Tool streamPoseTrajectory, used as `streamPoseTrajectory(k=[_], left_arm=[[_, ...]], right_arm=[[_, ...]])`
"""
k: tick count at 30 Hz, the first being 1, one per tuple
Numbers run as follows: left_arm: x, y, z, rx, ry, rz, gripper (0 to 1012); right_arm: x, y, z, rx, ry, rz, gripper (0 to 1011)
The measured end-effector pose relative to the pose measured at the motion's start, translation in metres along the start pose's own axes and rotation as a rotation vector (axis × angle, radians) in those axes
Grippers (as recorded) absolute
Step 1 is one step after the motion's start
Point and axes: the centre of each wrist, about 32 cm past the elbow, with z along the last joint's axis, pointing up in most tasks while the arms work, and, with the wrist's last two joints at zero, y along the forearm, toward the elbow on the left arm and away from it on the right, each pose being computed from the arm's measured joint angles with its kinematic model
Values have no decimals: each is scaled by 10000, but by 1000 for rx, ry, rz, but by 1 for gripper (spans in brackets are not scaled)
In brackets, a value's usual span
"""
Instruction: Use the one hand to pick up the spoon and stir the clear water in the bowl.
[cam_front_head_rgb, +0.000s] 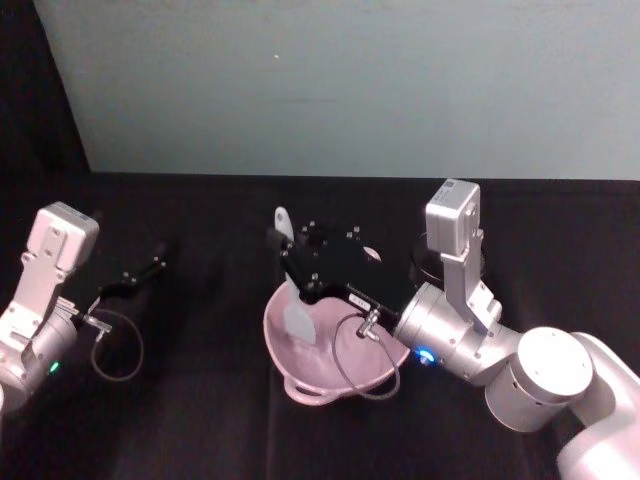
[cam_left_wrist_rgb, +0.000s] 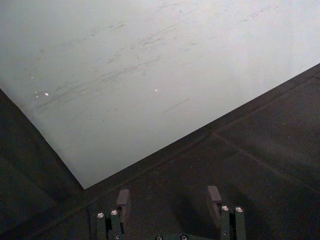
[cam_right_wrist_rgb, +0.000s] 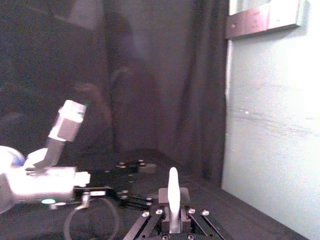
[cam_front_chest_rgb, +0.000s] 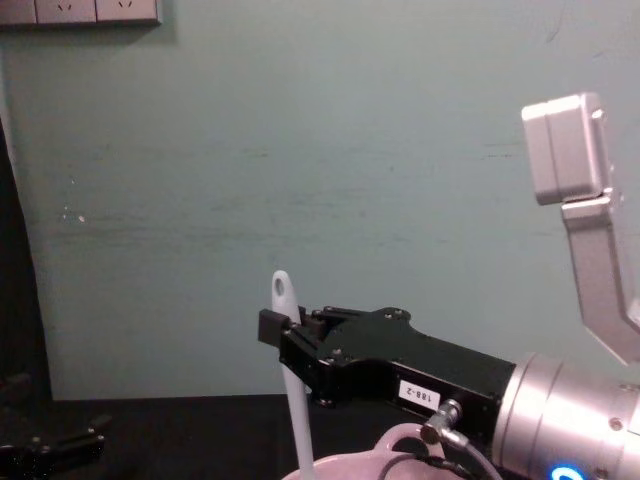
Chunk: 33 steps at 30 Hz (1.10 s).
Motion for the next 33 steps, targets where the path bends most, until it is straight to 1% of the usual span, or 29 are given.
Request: streamPoseTrajectory(k=[4,6,7,11,15,18,23,26,30,33], left_arm=[[0,0,0,0,0,0,1005],[0,0,0,0,0,0,1005],[0,0,0,0,0,0,1005],[0,0,0,0,0,0,1005],[0,0,0,0,0,0,1005],[0,0,0,0,0,0,1005],[0,0,0,0,0,0,1005],[0,0,0,0,0,0,1005],[0,0,0,0,0,0,1005],[0,0,0,0,0,0,1005]], right_arm=[[59,55,-56,9,-29,-56,116],[75,61,-69,10,-42,-76,117],[91,59,-81,5,-57,-98,117],[132,35,-70,-6,-86,-147,117],[153,-18,-35,-10,-99,-178,116],[159,-72,-15,-14,-100,-193,117],[140,-174,19,-17,-100,-201,117],[120,-243,35,-17,-84,-201,116],[110,-281,45,-12,-67,-201,116],[105,-299,76,3,-42,-204,117]])
